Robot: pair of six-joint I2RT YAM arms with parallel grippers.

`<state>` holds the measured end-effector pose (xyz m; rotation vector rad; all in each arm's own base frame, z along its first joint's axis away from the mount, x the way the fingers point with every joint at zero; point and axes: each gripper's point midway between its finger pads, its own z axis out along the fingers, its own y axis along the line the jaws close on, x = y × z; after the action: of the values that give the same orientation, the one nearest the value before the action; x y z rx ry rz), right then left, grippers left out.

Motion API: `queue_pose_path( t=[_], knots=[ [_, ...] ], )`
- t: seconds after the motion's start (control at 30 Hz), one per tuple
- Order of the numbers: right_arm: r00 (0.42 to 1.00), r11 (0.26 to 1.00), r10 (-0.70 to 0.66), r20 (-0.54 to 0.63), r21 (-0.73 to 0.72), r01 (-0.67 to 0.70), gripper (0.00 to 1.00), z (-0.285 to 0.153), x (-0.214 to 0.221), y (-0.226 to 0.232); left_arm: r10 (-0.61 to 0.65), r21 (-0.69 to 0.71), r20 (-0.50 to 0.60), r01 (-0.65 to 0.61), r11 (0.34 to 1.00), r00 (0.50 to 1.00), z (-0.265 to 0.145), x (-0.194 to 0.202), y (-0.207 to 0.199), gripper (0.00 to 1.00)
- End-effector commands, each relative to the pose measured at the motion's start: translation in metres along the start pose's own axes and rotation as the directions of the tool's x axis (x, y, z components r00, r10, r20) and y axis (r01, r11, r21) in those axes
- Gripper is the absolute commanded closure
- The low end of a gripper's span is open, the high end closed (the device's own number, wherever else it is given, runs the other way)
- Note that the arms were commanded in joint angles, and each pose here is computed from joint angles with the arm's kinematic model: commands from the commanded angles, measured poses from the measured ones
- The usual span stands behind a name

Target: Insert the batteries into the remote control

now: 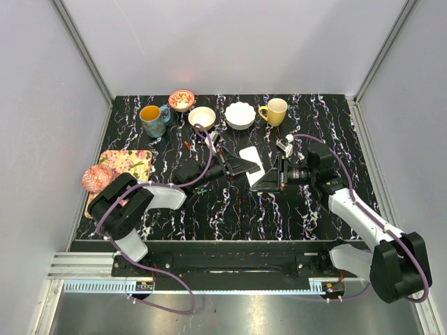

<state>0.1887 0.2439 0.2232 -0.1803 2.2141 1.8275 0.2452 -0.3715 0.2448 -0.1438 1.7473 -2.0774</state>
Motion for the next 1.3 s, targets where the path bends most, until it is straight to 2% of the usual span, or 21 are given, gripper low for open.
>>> queue_pose_path(
  t=[0.0, 0.2, 0.33, 0.47, 0.57, 0.63, 0.77, 0.83, 0.87, 0.9, 0.93, 0.97, 1.0, 1.03, 1.07, 1.1, 1.17, 1.2, 1.27],
  knots=[
    [1.000, 1.000, 0.004, 0.022, 0.003, -0.004, 1.00, 0.007, -0.006, 0.001, 0.128, 0.263, 0.031, -0.132, 0.956, 0.991, 0.002, -0.002, -0.079, 1.00],
    [0.998, 0.999, 0.000, 0.065, 0.041, -0.003, 1.00, 0.009, -0.012, -0.003, 0.127, 0.267, 0.016, -0.126, 0.955, 0.992, 0.003, 0.006, -0.079, 1.00],
    [0.990, 0.996, -0.010, 0.142, 0.085, -0.002, 1.00, 0.008, -0.024, -0.008, 0.145, 0.269, -0.014, -0.136, 0.954, 0.989, 0.002, 0.021, -0.079, 1.00],
    [0.982, 0.994, 0.006, 0.188, 0.107, -0.027, 1.00, 0.011, -0.037, -0.012, 0.170, 0.240, -0.107, -0.140, 0.961, 0.980, 0.003, 0.055, -0.071, 1.00],
    [0.975, 0.992, 0.010, 0.224, 0.120, -0.038, 0.94, 0.012, -0.051, -0.013, 0.213, 0.213, -0.183, -0.173, 0.962, 0.960, 0.000, 0.081, -0.064, 1.00],
    [0.971, 0.993, 0.002, 0.240, 0.116, -0.031, 1.00, 0.012, -0.059, -0.008, 0.248, 0.197, -0.221, -0.206, 0.959, 0.943, -0.004, 0.093, -0.060, 1.00],
    [0.978, 0.995, -0.028, 0.205, 0.095, 0.009, 1.00, 0.014, -0.062, 0.001, 0.263, 0.163, -0.182, -0.235, 0.958, 0.948, -0.013, 0.086, -0.055, 1.00],
    [0.980, 0.995, -0.064, 0.187, 0.092, 0.047, 1.00, 0.012, -0.060, 0.008, 0.252, 0.152, -0.131, -0.232, 0.961, 0.959, -0.016, 0.068, -0.056, 0.98],
    [0.983, 0.991, -0.086, 0.163, 0.115, 0.067, 1.00, 0.010, -0.053, 0.007, 0.239, 0.149, -0.114, -0.221, 0.964, 0.964, -0.018, 0.062, -0.054, 0.79],
    [0.980, 0.988, -0.114, 0.162, 0.121, 0.095, 1.00, 0.007, -0.055, 0.013, 0.200, 0.143, -0.094, -0.186, 0.972, 0.975, -0.020, 0.054, -0.052, 0.73],
    [0.988, 0.986, -0.077, 0.132, 0.156, 0.056, 1.00, 0.004, -0.044, 0.006, 0.205, 0.177, -0.036, -0.196, 0.965, 0.978, -0.024, 0.037, -0.060, 0.69],
    [0.985, 0.980, -0.124, 0.121, 0.169, 0.102, 1.00, 0.000, -0.041, 0.009, 0.188, 0.180, -0.009, -0.184, 0.966, 0.982, -0.029, 0.028, -0.059, 0.61],
    [0.983, 0.976, -0.140, 0.119, 0.183, 0.117, 1.00, -0.002, -0.041, 0.012, 0.149, 0.181, 0.006, -0.147, 0.972, 0.989, -0.030, 0.020, -0.056, 0.59],
    [0.988, 0.973, -0.118, 0.100, 0.211, 0.095, 1.00, -0.005, -0.033, 0.007, 0.154, 0.207, 0.052, -0.161, 0.965, 0.987, -0.035, 0.003, -0.062, 0.48],
    [0.984, 0.966, -0.149, 0.093, 0.225, 0.125, 1.00, -0.009, -0.030, 0.008, 0.144, 0.221, 0.070, -0.157, 0.963, 0.987, -0.037, -0.006, -0.065, 0.33],
    [0.983, 0.962, -0.158, 0.098, 0.242, 0.130, 1.00, -0.011, -0.031, 0.008, 0.111, 0.224, 0.072, -0.124, 0.967, 0.991, -0.038, -0.013, -0.062, 0.24],
    [0.983, 0.953, -0.161, 0.085, 0.271, 0.132, 1.00, -0.016, -0.024, 0.007, 0.120, 0.264, 0.117, -0.147, 0.953, 0.986, -0.043, -0.033, -0.072, 0.12],
    [0.980, 0.943, -0.171, 0.102, 0.305, 0.133, 1.00, -0.020, -0.027, 0.004, 0.105, 0.264, 0.124, -0.134, 0.955, 0.987, -0.044, -0.039, -0.070, 0.01],
    [0.982, 0.912, -0.161, 0.100, 0.395, 0.110, 1.00, -0.028, -0.023, -0.009, 0.108, 0.258, 0.167, -0.150, 0.954, 0.980, -0.051, -0.057, -0.071, 0.01]
  ],
)
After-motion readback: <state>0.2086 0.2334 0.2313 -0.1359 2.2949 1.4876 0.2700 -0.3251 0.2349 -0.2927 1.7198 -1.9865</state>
